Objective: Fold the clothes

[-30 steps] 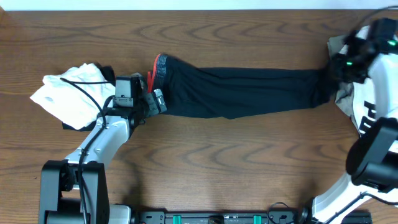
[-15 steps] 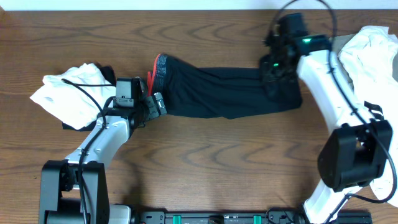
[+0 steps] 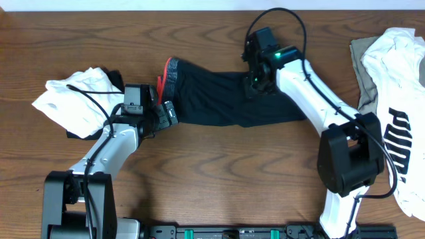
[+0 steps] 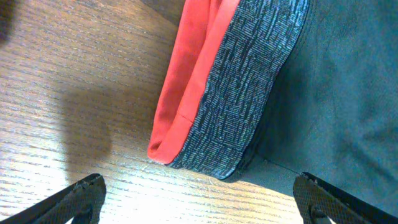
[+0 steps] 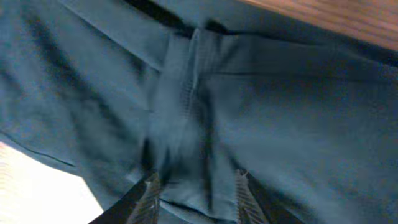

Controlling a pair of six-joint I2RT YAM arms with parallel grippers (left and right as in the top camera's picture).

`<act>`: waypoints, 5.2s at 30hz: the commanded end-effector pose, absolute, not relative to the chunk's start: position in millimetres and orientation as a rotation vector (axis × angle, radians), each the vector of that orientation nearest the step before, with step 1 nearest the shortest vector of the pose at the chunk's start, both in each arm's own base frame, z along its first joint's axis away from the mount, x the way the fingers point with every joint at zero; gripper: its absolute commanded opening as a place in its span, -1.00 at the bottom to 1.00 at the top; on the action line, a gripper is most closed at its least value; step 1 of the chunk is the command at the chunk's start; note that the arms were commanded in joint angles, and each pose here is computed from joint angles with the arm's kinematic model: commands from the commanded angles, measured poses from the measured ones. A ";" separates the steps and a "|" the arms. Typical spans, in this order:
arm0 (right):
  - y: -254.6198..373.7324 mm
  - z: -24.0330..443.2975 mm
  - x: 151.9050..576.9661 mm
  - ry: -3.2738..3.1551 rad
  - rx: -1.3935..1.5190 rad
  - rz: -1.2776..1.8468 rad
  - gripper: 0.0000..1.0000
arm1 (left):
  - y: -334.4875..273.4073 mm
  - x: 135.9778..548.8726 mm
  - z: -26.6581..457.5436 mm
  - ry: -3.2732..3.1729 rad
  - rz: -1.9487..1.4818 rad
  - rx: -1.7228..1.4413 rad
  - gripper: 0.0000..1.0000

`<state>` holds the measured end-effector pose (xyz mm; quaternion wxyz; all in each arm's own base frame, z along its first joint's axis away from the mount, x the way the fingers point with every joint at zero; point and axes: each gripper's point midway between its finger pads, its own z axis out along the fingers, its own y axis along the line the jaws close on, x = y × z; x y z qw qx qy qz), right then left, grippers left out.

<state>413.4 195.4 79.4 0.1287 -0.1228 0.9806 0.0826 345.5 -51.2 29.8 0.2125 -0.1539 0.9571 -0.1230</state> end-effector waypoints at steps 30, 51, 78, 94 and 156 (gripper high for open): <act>125.9 72.3 392.5 3.041 -0.181 0.153 -0.21 | -39.9 430.3 57.4 2.318 -0.373 -0.301 0.96; 125.1 91.1 390.1 3.009 -0.180 0.162 -0.22 | -90.5 402.5 -12.5 2.502 -0.844 -0.269 0.03; 33.8 190.8 375.9 2.815 0.092 0.024 -0.19 | -10.8 393.1 94.6 2.329 -0.762 -0.506 -0.88; -26.0 220.1 336.8 2.809 0.295 -0.019 -0.20 | -21.0 410.2 210.8 2.087 -0.896 -0.280 -0.88; 22.3 217.6 316.5 2.899 0.028 0.294 -0.21 | -294.1 413.7 196.2 1.980 -0.987 0.241 0.22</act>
